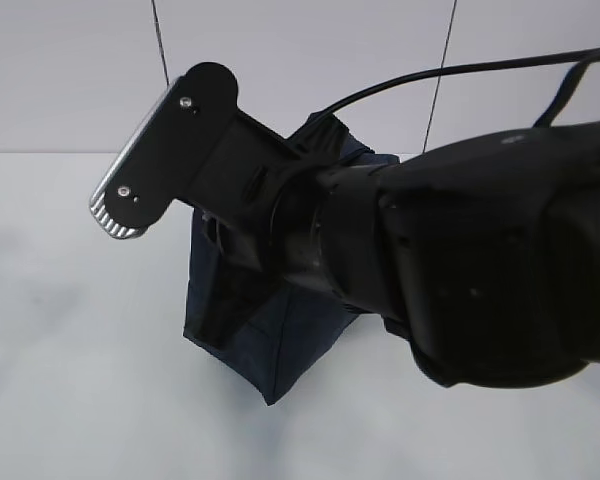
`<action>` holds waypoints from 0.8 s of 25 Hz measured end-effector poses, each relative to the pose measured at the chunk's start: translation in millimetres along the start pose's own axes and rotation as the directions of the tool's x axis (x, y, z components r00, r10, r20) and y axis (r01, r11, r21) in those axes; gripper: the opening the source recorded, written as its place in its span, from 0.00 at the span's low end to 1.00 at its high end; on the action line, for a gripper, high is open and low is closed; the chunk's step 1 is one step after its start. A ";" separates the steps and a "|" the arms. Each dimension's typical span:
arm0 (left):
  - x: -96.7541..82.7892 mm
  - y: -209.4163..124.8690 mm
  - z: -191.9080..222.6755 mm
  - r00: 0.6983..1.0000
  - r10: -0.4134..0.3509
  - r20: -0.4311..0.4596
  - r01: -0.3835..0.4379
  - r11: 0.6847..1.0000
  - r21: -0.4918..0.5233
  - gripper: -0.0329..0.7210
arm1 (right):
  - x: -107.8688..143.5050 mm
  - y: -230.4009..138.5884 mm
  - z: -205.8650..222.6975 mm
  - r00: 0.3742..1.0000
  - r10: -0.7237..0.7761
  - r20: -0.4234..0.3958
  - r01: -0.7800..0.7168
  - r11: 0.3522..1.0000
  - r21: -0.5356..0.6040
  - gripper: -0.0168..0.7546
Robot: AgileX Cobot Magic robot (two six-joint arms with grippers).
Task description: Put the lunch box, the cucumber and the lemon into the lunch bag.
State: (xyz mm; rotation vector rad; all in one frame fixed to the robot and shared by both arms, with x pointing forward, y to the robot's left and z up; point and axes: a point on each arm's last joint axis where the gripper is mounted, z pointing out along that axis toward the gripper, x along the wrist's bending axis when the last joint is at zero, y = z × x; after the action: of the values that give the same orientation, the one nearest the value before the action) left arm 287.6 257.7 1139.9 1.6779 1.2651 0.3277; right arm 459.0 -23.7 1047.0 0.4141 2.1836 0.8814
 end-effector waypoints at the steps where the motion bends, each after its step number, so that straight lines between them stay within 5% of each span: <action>1: 0.0 0.0 0.0 1.000 0.000 0.000 0.000 1.000 0.000 0.68 | -0.2 0.3 -0.1 1.000 0.008 0.000 -0.008 1.000 -0.001 0.05; 20: 0.3 1.8 1.4 1.000 -0.002 -0.001 0.002 1.000 -0.008 0.68 | 25.6 -13.0 1.5 0.958 0.215 -0.188 -0.222 0.975 -0.015 0.05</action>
State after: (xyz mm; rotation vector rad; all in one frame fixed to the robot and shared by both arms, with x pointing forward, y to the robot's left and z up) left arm 289.7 257.3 1140.6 1.6695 1.2642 0.3322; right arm 442.4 -18.8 1024.0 0.5844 2.3184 1.1176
